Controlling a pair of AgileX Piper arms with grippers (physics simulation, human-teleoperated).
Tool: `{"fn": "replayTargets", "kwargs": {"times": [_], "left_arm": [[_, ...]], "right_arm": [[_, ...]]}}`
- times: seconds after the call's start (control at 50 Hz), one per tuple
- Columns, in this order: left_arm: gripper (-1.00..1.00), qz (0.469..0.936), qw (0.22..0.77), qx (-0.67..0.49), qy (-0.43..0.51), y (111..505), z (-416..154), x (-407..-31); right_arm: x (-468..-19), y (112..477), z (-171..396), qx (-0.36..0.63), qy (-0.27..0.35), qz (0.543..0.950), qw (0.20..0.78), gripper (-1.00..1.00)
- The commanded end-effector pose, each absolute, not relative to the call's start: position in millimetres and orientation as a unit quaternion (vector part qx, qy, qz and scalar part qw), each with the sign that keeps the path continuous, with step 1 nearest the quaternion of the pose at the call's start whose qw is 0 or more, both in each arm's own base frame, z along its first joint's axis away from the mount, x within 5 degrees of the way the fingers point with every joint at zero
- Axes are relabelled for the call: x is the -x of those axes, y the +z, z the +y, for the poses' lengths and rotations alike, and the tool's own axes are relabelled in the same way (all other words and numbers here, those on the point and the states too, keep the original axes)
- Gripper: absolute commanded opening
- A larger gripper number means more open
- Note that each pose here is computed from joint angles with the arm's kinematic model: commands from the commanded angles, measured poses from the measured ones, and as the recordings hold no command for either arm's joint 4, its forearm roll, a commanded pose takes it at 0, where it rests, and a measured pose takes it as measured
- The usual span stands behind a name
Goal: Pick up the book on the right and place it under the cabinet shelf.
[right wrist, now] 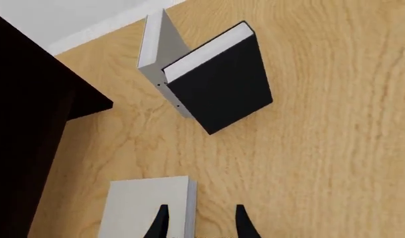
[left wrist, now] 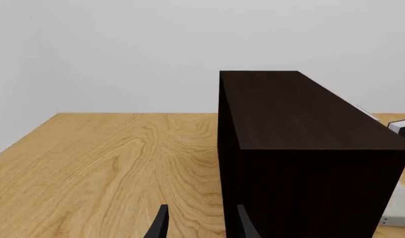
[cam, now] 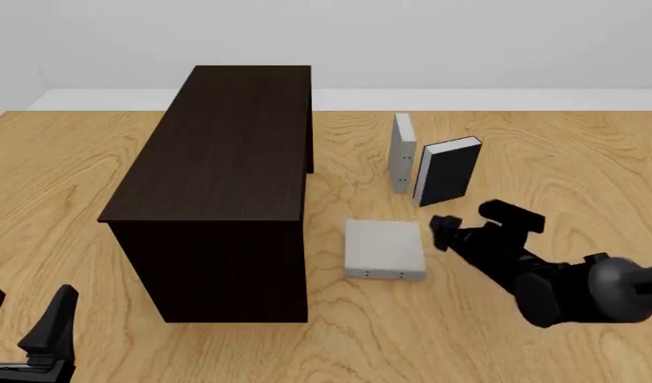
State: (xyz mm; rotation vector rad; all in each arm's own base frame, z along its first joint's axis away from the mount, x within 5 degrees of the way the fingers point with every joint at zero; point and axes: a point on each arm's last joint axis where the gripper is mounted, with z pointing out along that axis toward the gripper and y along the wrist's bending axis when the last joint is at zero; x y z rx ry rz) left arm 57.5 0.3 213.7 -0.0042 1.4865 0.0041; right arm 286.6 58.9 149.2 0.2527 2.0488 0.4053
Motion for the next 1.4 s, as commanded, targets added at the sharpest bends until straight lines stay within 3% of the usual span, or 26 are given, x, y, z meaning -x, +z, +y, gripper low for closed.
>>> {"fn": "replayTargets", "kwargs": {"times": [0.02,0.38,1.4], "left_arm": [[1.0,0.677,0.736,0.002,0.002,213.6,0.3,-57.7],[1.0,0.677,0.736,0.002,0.002,213.7,0.3,-57.3],[1.0,0.676,0.737,0.002,0.003,213.7,0.3,-57.4]], "right_arm": [[-280.9,172.8,50.6,-0.051,0.12,0.858,0.496,1.0],[-285.9,175.3,29.4,0.005,0.047,0.876,0.48,1.0],[-298.3,119.1,66.7,0.049,0.071,0.9,0.428,1.0]]}}
